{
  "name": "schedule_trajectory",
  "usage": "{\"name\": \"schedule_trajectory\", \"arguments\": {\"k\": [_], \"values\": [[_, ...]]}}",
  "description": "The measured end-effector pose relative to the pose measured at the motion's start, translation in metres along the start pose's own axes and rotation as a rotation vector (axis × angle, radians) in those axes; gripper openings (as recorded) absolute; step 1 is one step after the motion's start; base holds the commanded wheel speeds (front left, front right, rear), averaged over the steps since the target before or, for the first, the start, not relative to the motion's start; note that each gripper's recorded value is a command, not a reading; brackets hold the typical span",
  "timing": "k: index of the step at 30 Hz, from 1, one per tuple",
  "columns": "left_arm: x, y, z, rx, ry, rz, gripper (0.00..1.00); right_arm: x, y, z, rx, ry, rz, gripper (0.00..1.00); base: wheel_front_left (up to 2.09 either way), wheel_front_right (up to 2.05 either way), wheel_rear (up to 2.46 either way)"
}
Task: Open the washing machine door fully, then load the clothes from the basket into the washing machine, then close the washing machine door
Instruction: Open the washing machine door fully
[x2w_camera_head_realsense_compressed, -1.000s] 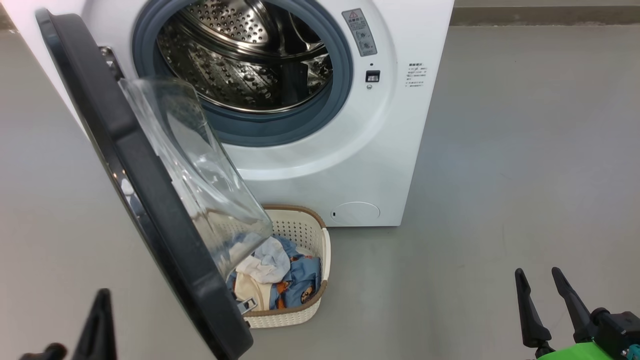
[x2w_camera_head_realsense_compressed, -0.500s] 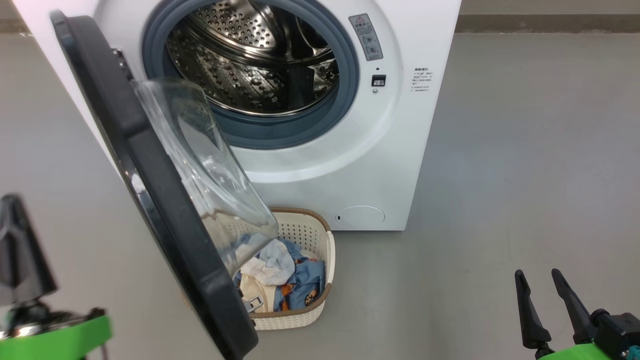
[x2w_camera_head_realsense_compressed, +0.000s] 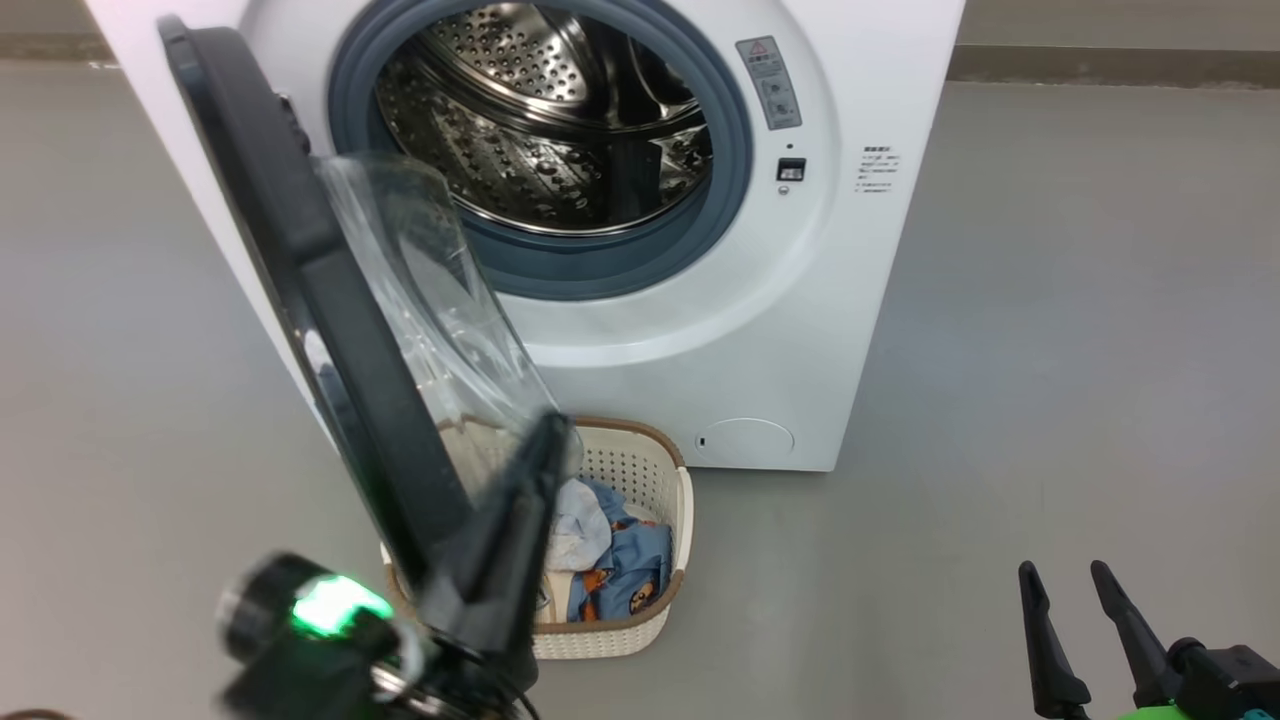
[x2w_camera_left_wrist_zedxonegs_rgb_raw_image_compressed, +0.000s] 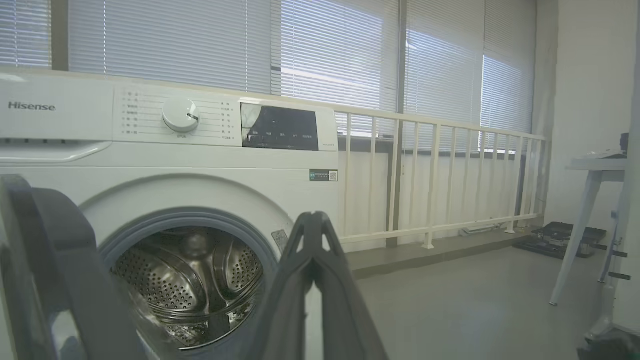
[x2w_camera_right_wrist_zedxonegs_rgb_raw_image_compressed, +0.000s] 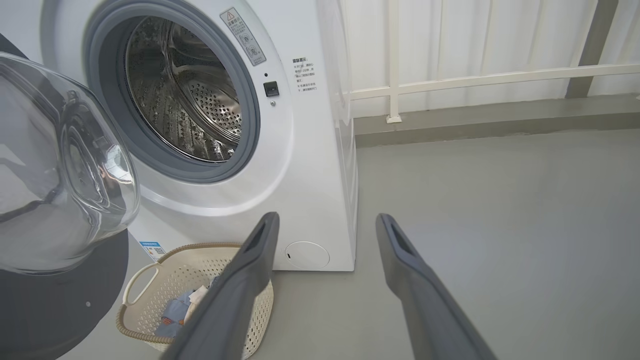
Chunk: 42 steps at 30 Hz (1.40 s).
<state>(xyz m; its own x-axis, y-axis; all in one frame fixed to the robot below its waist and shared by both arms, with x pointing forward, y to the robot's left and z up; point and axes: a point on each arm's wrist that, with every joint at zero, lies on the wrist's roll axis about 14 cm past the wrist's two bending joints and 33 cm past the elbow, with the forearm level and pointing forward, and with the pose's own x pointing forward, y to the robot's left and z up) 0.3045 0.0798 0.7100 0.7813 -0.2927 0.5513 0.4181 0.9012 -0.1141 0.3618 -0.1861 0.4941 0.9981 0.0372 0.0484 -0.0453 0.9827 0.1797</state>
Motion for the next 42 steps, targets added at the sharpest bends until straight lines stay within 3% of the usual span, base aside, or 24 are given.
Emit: {"name": "schedule_trajectory", "arguments": {"k": [9,26,42], "values": [[-0.034,0.003,-0.083,-0.199,0.316,0.107,0.0,0.006,0.012,-0.006,0.006,0.017,0.033,1.0,0.0,0.0,0.0],[-0.063,0.018,-0.138,-0.266,0.497,0.239,0.0,0.005,0.016,-0.015,0.01,0.044,0.045,1.0,0.0,0.0,0.0],[-0.081,0.042,-0.16,-0.234,0.54,0.366,0.0,0.012,0.023,-0.027,0.017,0.079,0.065,1.0,0.0,0.0,0.0]]}}
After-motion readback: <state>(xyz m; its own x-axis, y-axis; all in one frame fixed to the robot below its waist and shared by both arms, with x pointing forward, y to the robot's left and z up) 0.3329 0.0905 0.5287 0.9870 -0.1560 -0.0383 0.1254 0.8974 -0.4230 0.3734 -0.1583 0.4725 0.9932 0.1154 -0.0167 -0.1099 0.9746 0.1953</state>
